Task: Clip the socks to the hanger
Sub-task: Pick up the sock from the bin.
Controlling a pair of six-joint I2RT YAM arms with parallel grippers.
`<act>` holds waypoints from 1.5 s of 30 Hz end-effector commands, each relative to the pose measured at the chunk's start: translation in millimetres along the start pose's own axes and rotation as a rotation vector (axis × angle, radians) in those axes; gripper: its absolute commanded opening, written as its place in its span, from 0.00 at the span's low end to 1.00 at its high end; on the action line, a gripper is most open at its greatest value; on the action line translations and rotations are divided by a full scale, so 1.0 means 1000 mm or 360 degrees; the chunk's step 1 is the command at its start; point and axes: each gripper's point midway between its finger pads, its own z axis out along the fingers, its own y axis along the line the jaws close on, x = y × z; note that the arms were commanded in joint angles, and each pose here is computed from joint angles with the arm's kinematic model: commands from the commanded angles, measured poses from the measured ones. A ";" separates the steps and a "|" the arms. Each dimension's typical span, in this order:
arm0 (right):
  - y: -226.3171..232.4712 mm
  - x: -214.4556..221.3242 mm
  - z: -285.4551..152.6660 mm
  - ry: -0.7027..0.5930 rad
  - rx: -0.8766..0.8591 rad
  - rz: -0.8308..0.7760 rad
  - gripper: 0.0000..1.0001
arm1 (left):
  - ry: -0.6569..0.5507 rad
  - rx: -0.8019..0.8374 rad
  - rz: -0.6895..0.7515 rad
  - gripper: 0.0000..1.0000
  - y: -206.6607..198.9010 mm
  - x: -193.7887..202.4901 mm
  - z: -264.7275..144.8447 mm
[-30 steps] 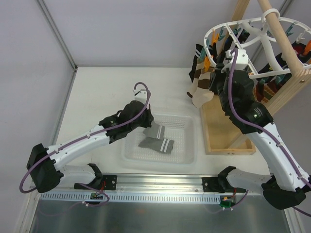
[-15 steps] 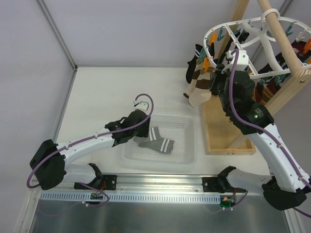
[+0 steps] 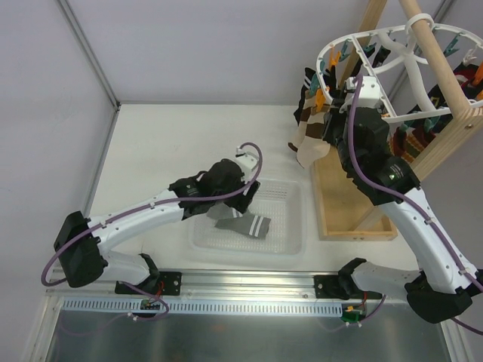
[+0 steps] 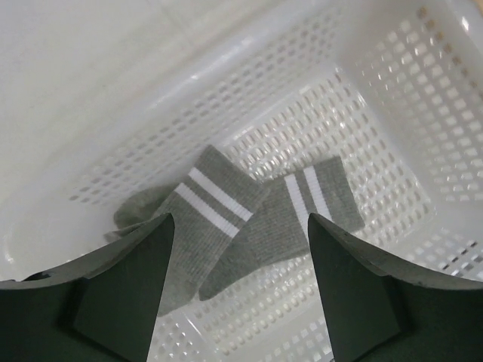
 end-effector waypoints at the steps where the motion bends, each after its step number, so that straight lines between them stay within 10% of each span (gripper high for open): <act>1: 0.000 -0.023 0.000 -0.0089 0.0001 0.0048 0.01 | 0.0223 0.0159 0.0354 0.71 -0.023 0.038 0.014; 33: 0.000 -0.026 -0.002 -0.0096 -0.0007 0.0034 0.01 | 0.0391 -0.0189 0.0508 0.51 -0.008 0.101 0.088; 45: 0.003 -0.025 0.003 -0.0082 -0.0007 0.0024 0.01 | 0.0242 -0.0216 0.0411 0.04 -0.008 0.074 0.076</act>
